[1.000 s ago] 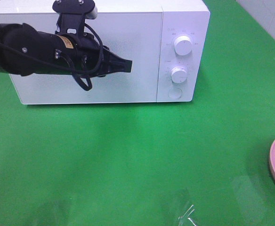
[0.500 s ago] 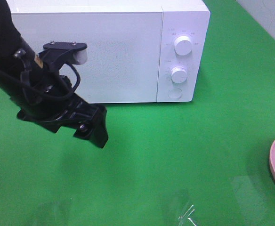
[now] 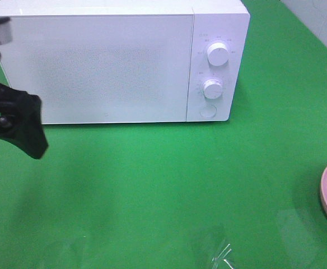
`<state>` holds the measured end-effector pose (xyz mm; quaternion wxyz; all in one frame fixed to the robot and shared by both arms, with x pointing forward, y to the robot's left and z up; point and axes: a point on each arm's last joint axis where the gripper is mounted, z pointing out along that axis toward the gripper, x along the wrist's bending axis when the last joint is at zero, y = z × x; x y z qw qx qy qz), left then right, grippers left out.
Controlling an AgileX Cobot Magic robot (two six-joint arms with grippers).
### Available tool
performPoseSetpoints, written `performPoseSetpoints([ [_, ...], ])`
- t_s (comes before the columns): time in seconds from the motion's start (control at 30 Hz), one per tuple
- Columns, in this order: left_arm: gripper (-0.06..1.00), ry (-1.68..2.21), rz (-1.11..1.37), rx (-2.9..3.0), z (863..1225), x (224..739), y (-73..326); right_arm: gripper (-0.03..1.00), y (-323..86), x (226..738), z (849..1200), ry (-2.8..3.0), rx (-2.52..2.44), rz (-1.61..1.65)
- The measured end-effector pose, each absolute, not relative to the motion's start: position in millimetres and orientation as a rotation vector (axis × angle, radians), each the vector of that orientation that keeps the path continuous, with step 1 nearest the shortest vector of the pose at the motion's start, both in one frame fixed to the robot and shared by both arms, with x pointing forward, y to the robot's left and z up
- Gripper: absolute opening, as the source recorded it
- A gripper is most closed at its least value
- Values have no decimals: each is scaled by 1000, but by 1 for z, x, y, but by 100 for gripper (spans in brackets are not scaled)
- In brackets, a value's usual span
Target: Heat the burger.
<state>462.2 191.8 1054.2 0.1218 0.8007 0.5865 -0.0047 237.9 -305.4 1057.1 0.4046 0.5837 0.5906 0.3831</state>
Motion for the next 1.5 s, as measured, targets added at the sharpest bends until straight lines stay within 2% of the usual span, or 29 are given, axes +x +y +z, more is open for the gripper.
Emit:
performPoseSetpoints([
  [0.07, 99, 1746, -3, 2310, 1059, 462, 202, 73, -305, 238, 1057, 1491, 1473, 967],
  [0.13, 99, 1854, 48, 2208, 1075, 456, 237, 73, -305, 238, 1057, 1491, 1474, 968],
  [0.17, 99, 1854, 48, 2208, 1075, 456, 237, 73, -305, 238, 1057, 1491, 1474, 968],
  [0.2, 99, 1899, 101, 2154, 1083, 452, 253, 73, -305, 238, 1057, 1491, 1474, 968],
  [0.43, 99, 1982, 312, 2000, 1110, 429, 293, 73, -305, 238, 1057, 1491, 1474, 968],
  [0.57, 99, 1975, 387, 1934, 1120, 409, 299, 73, -305, 238, 1057, 1491, 1474, 968],
  [0.83, 99, 1937, 431, 1893, 1108, 359, 298, 73, -305, 238, 1057, 1491, 1474, 968],
  [1.03, 99, 1866, 509, 1869, 1076, 303, 297, 73, -305, 238, 1057, 1491, 1474, 968],
  [1.23, 99, 1756, 610, 1844, 1055, 281, 296, 73, -305, 238, 1057, 1491, 1474, 968],
  [1.5, 99, 1616, 776, 1709, 1056, 259, 295, 73, -305, 238, 1057, 1491, 1474, 968],
])
